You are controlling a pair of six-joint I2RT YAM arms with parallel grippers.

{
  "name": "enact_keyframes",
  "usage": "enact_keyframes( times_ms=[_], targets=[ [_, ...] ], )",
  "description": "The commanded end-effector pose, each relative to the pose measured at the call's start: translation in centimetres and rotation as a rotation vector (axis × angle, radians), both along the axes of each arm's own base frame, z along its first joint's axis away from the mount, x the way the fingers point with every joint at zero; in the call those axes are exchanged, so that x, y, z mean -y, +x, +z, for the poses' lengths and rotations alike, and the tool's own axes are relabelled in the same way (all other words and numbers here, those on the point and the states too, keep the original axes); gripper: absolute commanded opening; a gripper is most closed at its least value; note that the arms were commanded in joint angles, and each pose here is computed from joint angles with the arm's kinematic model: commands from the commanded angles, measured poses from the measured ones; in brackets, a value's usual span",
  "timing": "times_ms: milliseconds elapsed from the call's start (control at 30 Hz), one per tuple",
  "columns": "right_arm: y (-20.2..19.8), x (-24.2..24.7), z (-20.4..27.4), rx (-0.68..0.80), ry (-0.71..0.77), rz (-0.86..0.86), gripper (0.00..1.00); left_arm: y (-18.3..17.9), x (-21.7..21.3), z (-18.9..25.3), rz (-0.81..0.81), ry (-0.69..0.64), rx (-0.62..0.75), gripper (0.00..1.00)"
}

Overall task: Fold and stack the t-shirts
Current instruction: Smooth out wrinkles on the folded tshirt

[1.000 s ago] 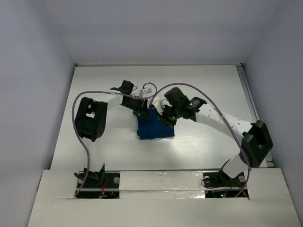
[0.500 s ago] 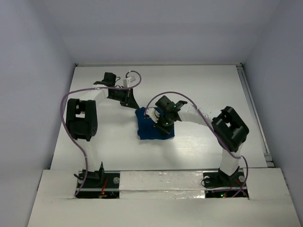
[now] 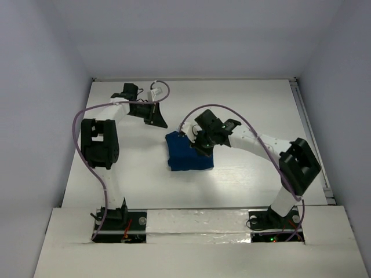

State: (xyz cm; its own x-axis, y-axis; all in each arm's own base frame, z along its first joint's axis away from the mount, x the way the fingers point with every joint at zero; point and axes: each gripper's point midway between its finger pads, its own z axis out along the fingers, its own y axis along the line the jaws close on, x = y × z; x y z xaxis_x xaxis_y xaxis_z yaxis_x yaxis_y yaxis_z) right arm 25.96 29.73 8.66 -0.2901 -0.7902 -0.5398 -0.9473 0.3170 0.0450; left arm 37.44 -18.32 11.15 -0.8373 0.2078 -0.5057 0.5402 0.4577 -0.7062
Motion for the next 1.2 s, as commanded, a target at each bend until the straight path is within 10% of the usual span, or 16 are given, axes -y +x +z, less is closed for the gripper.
enact_keyframes(
  times_ms=[0,500,1167],
  targets=[
    [2.3,-0.7,4.0,0.134,0.074,-0.023,0.0,0.4,-1.8,5.1,0.018,-0.048,0.111,0.0],
    [4.1,-0.2,-2.7,-0.013,0.005,-0.083,0.0,-7.2,4.5,-0.8,-0.127,-0.068,-0.011,0.0],
    [4.9,-0.2,-3.9,-0.068,-0.014,-0.121,0.0,-5.2,5.3,-10.9,-0.056,0.2,-0.219,0.0]
  ],
)
